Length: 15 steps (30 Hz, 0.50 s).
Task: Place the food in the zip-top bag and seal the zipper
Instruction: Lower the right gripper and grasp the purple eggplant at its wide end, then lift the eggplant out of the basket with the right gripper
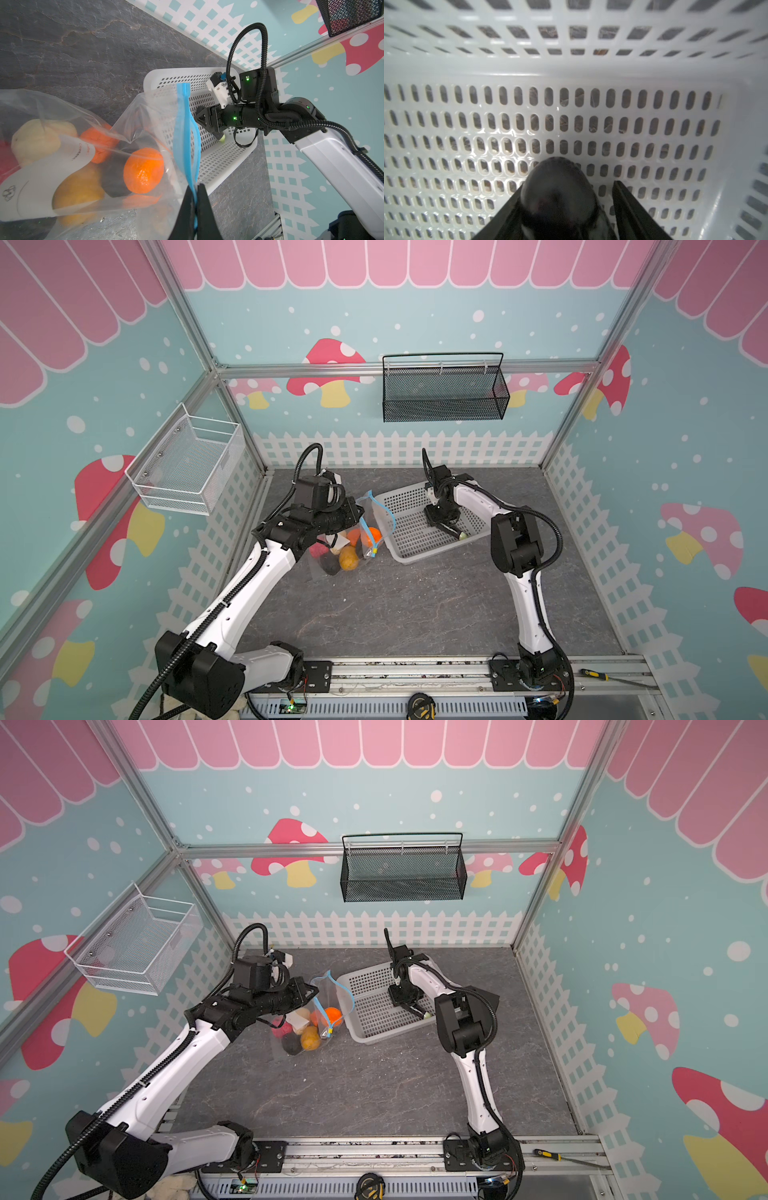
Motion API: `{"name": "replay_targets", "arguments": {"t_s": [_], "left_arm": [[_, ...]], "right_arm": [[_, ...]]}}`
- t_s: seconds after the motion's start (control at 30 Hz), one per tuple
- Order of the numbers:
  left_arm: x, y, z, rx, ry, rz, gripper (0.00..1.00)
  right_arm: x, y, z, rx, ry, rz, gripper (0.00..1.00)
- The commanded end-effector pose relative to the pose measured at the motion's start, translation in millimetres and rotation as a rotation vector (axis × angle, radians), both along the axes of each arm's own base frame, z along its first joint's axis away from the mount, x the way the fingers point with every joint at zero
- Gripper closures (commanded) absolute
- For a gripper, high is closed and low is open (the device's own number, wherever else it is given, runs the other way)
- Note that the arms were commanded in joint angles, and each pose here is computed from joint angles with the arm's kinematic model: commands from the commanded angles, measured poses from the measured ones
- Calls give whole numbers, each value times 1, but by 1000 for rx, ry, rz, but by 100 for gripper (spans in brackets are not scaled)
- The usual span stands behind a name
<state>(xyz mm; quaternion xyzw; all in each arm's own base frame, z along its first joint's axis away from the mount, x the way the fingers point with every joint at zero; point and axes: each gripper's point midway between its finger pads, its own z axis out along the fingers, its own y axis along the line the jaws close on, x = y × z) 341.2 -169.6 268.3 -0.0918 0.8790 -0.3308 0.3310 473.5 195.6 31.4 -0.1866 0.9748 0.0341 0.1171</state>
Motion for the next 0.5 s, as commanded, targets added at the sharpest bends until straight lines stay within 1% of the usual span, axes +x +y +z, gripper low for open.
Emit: {"name": "replay_targets", "arguments": {"t_s": [0.0,0.07,0.47], "left_arm": [[-1,3,6,-12,-23,6,100],[0,2,5,-12,-23,5,100],[0,2,5,-17,-24,6,100]], "right_arm": [[-1,-2,-9,3,29,-5,42],[-1,-1,-7,10,29,-5,47],[7,3,12,54,-20,-23,51]]}}
